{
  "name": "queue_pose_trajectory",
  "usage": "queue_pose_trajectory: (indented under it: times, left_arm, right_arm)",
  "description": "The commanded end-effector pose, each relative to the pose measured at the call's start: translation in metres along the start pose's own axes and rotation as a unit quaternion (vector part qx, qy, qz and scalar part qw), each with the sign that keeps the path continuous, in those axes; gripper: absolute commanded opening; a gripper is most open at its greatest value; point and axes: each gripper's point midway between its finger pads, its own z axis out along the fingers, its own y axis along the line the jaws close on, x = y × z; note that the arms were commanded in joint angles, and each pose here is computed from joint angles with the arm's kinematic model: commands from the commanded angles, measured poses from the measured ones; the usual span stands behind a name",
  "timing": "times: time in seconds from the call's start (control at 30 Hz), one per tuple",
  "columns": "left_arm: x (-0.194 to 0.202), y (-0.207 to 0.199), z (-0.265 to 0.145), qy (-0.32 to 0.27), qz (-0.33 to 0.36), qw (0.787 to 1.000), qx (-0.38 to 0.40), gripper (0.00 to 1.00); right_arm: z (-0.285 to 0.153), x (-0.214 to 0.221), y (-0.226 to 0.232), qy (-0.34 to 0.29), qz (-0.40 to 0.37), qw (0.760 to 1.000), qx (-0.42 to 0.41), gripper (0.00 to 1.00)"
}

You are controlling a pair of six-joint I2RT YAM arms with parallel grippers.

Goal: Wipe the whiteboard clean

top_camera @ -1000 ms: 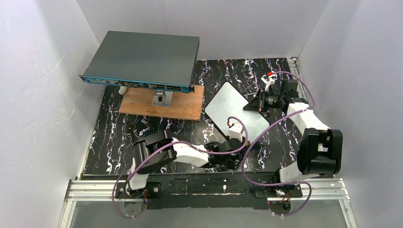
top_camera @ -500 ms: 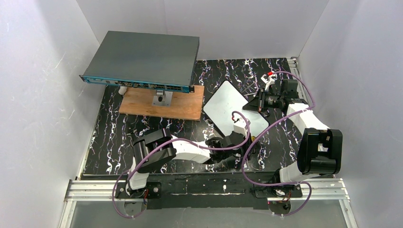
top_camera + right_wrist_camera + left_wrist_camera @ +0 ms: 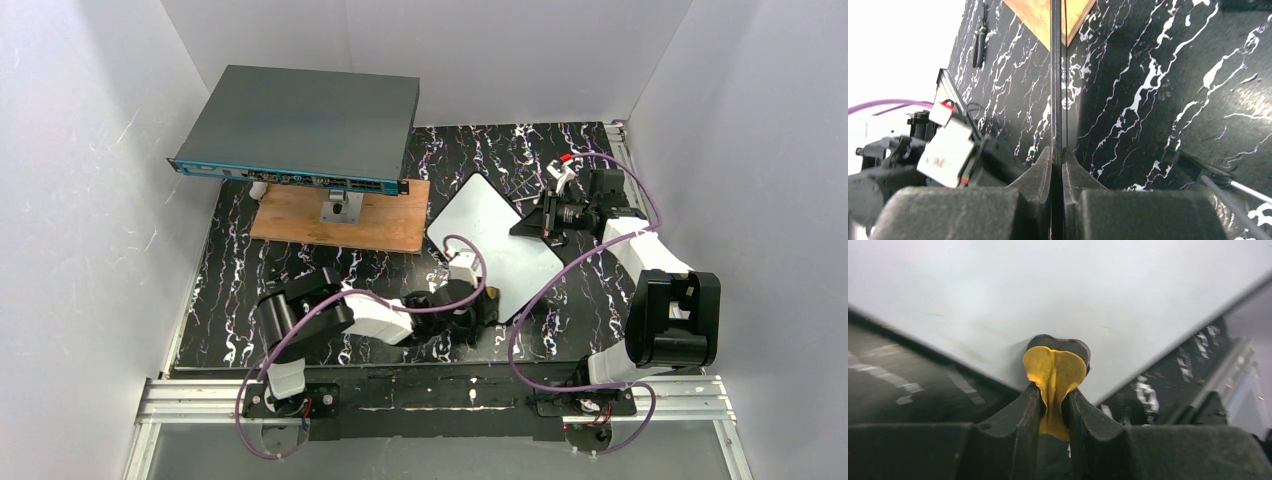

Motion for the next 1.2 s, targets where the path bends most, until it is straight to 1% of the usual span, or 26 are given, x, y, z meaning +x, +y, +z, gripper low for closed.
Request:
queue_pose_trajectory:
  times: [0.0,0.17,0.3,0.4,0.53,0.67,0.73,0.83,0.93,0.97,1.03,1.1,1.17]
  left_arm:
    - [-0.033,0.059,-0.018,-0.047,-0.020,0.995,-0.085,0.00]
    - [-0.049,0.102,-0.041,-0.071,-0.021,0.989,-0.129,0.00]
    - [-0.075,0.117,-0.069,-0.109,-0.013,0.984,-0.137,0.00]
    - [-0.091,0.124,-0.093,-0.129,-0.001,0.984,-0.126,0.00]
    - [-0.102,0.118,-0.122,-0.119,0.052,0.989,-0.076,0.00]
    - [-0.106,0.115,-0.149,-0.091,0.119,0.987,-0.052,0.00]
    - [-0.108,0.113,-0.157,-0.089,0.142,0.985,-0.040,0.00]
    - [-0.104,0.101,-0.160,-0.081,0.165,0.983,-0.002,0.00]
    - [-0.090,0.084,-0.150,-0.050,0.173,0.982,0.056,0.00]
    - [-0.083,0.084,-0.144,-0.037,0.173,0.982,0.062,0.00]
    - [-0.071,0.090,-0.131,-0.010,0.169,0.984,0.058,0.00]
    - [-0.070,0.100,-0.121,-0.008,0.169,0.985,0.037,0.00]
    - [-0.069,0.118,-0.115,-0.017,0.171,0.985,-0.003,0.00]
  right_arm:
    - [-0.007,0.011,0.051,0.044,0.048,0.994,-0.085,0.01]
    - [-0.003,0.022,0.058,0.075,0.025,0.993,-0.091,0.01]
    - [-0.006,0.027,0.064,0.093,0.017,0.990,-0.104,0.01]
    - [-0.007,0.027,0.069,0.095,0.012,0.989,-0.113,0.01]
    - [-0.003,0.032,0.070,0.105,0.011,0.988,-0.115,0.01]
    - [0.004,0.039,0.074,0.120,0.008,0.985,-0.122,0.01]
    - [0.008,0.042,0.077,0.128,0.005,0.984,-0.126,0.01]
    - [0.009,0.044,0.080,0.133,0.005,0.983,-0.130,0.01]
    - [0.009,0.043,0.082,0.131,0.004,0.982,-0.136,0.01]
    - [0.008,0.043,0.083,0.131,0.005,0.982,-0.140,0.01]
    - [0.008,0.043,0.085,0.131,0.006,0.981,-0.145,0.01]
    - [0.007,0.043,0.088,0.130,0.007,0.980,-0.153,0.01]
    - [0.006,0.043,0.091,0.130,0.008,0.979,-0.158,0.01]
